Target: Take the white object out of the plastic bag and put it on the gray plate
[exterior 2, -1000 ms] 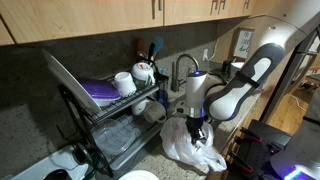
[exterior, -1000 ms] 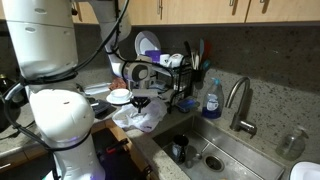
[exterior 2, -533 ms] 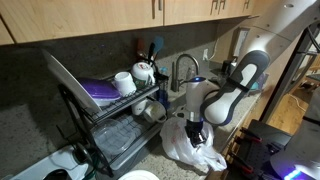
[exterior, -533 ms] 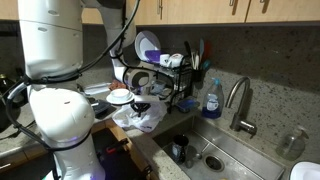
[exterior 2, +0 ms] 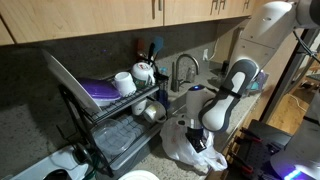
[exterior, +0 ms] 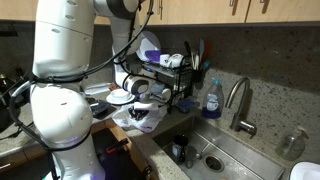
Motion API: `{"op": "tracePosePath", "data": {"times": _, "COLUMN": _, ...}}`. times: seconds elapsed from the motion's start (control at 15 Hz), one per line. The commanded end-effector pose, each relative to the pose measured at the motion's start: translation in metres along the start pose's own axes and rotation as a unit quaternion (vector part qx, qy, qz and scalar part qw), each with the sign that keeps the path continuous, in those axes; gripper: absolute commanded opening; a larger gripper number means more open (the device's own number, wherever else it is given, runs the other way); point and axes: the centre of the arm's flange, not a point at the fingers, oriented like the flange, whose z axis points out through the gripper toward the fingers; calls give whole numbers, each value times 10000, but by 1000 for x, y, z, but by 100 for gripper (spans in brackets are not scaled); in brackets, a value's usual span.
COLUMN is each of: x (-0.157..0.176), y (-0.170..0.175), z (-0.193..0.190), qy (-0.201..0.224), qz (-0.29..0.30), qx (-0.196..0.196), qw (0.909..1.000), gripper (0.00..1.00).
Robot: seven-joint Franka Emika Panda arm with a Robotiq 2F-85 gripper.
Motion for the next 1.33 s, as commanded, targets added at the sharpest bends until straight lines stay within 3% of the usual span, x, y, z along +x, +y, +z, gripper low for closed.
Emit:
{"op": "tracePosePath", "data": {"times": 0.0, "x": -2, "y": -4, "z": -11, "qy": 73, "qz": -80, "qx": -78, "qw": 9999, "gripper": 47}}
{"op": "tracePosePath", "data": {"times": 0.13, "x": -3, "y": -4, "z": -9, "qy": 57, "qz": -70, "qx": -70, "qw": 9999, "gripper": 63}}
{"op": "tracePosePath", "data": {"times": 0.2, "x": -3, "y": -2, "z": -7, "qy": 64, "qz": -61, "qx": -42, "qw": 10000, "gripper": 22}}
{"op": "tracePosePath", "data": {"times": 0.33, "x": -4, "y": 0, "z": -1, "qy": 42, "qz": -30, "qx": 22, "qw": 10000, "gripper": 25}}
{"op": "tracePosePath", "data": {"times": 0.67, "x": -11, "y": 3, "z": 13, "qy": -14, "qz": 77, "qx": 115, "qw": 9999, "gripper": 1}}
{"op": "tracePosePath", "data": {"times": 1.0, "x": -11, "y": -1, "z": 1, "qy": -11, "qz": 140, "qx": 33, "qw": 9999, "gripper": 3}}
{"op": "tracePosePath", "data": {"times": 1.27, "x": -9, "y": -15, "z": -31, "qy": 39, "qz": 222, "qx": -25, "qw": 9997, "gripper": 3}}
